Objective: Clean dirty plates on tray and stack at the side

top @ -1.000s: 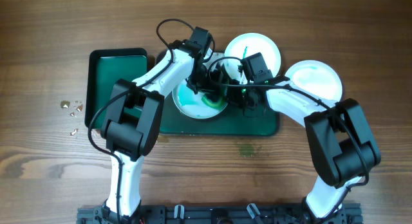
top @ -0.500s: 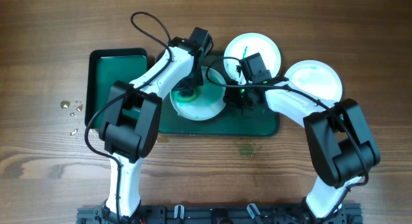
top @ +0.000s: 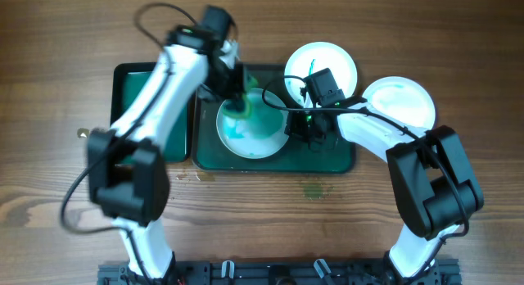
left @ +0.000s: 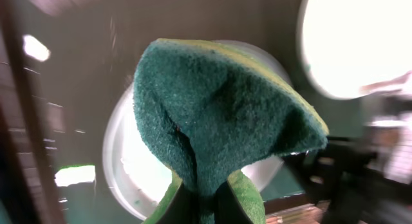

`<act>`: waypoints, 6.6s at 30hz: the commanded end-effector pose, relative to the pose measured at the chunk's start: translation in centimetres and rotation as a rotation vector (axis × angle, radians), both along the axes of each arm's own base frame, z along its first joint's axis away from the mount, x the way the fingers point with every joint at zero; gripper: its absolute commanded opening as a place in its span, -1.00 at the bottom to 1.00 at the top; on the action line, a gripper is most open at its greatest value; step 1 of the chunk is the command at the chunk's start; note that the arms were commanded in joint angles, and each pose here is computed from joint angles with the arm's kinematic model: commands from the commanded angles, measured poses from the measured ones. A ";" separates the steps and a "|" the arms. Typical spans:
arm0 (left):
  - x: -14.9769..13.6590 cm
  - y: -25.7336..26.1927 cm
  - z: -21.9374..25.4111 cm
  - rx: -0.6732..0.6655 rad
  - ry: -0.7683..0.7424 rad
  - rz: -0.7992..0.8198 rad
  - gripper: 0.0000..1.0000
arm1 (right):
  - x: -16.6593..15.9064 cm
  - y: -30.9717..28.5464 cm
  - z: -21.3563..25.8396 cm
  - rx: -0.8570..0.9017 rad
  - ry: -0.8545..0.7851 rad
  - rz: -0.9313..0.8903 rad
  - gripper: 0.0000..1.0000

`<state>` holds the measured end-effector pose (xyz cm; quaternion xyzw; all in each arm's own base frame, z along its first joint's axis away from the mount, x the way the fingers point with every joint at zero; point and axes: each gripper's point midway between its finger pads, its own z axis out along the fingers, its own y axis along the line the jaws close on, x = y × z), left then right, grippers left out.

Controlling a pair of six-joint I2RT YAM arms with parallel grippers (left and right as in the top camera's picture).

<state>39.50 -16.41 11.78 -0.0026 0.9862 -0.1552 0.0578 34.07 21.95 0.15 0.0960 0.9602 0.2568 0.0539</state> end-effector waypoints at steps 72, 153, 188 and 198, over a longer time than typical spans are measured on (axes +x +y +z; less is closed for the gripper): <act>2.5 5.7 3.7 -0.005 -0.116 0.140 -0.92 | 0.6 -31.2 10.3 -0.439 -0.111 -0.518 -0.92; 2.2 5.7 3.6 -0.003 -0.106 0.140 -0.92 | 5.8 -3.7 2.2 -0.216 0.073 0.168 -0.22; -0.9 -0.4 -13.8 0.115 -0.058 -0.024 -0.92 | 3.0 -1.4 -1.5 -0.196 0.124 0.122 -0.91; -3.6 -9.5 -13.3 -0.230 -0.036 -0.275 -0.92 | 3.0 -1.4 -1.5 -0.197 0.124 0.123 -0.92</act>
